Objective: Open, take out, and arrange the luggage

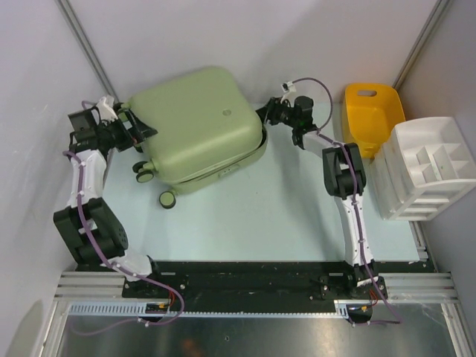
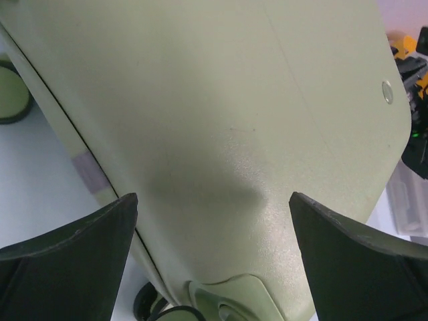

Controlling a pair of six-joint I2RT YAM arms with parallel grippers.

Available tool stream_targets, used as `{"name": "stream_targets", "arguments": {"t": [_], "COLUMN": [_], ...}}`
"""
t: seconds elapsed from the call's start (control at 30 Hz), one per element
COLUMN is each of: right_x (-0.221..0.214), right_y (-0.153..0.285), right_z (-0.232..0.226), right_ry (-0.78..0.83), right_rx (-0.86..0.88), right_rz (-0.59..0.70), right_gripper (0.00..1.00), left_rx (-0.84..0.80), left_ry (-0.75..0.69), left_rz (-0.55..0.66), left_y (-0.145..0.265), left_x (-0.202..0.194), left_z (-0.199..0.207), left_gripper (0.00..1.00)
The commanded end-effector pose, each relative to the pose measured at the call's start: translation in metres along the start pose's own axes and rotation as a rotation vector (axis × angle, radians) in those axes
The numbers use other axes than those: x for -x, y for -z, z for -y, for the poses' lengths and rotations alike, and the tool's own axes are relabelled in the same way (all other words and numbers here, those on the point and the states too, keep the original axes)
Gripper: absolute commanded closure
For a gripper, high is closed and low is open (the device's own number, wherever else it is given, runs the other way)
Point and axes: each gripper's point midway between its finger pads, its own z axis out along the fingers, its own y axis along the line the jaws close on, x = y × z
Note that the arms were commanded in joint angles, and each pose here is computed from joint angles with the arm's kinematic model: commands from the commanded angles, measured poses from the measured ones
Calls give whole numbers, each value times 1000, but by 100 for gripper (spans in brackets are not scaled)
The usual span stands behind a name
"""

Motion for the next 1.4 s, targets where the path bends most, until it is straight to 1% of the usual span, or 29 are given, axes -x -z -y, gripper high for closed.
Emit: {"name": "stream_targets", "arguments": {"t": [0.0,0.03,0.07,0.1,0.13,0.2,0.23,0.3,0.33,0.37,0.4,0.43,0.5,0.53,0.57,0.6,0.67,0.7,0.77,0.83,0.87,0.93,1.03,1.13,1.17,1.2,1.27,1.33,1.37], "right_x": [-88,-81,-85,-110,-105,-134,-138,-147,-165,-158,-163,-178,-175,-189,-179,-180,-196,-190,-203,-204,-213,-210,-212,-212,-210,-210,-198,-190,-175], "right_y": [25,32,39,52,59,77,86,100,117,124,134,149,166,182,189,197,216,225,240,250,254,256,253,247,247,248,252,258,264], "right_z": [-108,-124,-132,-134,-146,-151,-156,-165,-165,-177,-180,-183,-198,-202,-215,-223,-237,-248,-264,-277,-281,-292,-303,-305,-305,-304,-308,-307,-314], "right_ry": [-98,-75,-76,-115,-110,-161,-189,-233,-273,-273,-293,-327,-344,-376,-351,-326,-308,-246,-206,-123,-106,-43,44,127,153,171,258,305,348], "right_rx": [289,317,330,324,335,329,317,317,301,310,303,291,301,286,311,320,321,341,361,388,374,392,386,369,371,371,386,364,365], "right_rz": [-272,-264,-276,-322,-322,-391,-418,-449,-480,-472,-480,-501,-503,-536,-522,-524,-557,-548,-582,-586,-597,-564,-528,-493,-482,-483,-449,-445,-404], "right_gripper": [36,37,38,38,42,47,55,63,70,75,79,85,90,90,90,89,87,84,82,77,75,65,55,49,47,43,42,41,40], "left_rx": [-52,-60,-76,-83,-103,-133,-142,-155,-167,-173,-177,-197,-211,-232,-247,-262,-303,-315,-348,-377,-369,-378,-360,-325,-322,-311,-303,-292,-288], "left_ry": [39,39,43,49,51,59,51,47,25,20,-3,-21,-43,-51,-61,-80,-108,-134,-168,-219,-224,-275,-328,-409,-414,-408,-393,-376,-373], "left_rz": [7,-2,-14,-23,-35,-58,-66,-88,-96,-112,-119,-136,-167,-199,-214,-229,-276,-288,-322,-349,-357,-340,-286,-217,-196,-164,-103,-50,-40], "left_y": [-4,-5,-7,-9,-10,-13,-13,-15,-15,-16,-18,-21,-28,-36,-40,-45,-56,-59,-66,-70,-70,-69,-63,-46,-40,-31,-9,16,23], "left_x": [0,-3,-6,-9,-12,-20,-24,-36,-40,-49,-54,-60,-72,-83,-87,-91,-104,-108,-118,-127,-127,-119,-95,-68,-60,-49,-28,-15,-15], "left_z": [2,2,3,2,3,4,5,5,10,12,13,22,28,36,41,46,61,66,81,94,98,102,111,123,126,125,131,129,128], "left_gripper": [0,0,0,0,0,0,0,1,2,2,4,5,10,11,12,16,20,24,26,28,28,28,24,14,9,8,4,3,4]}}
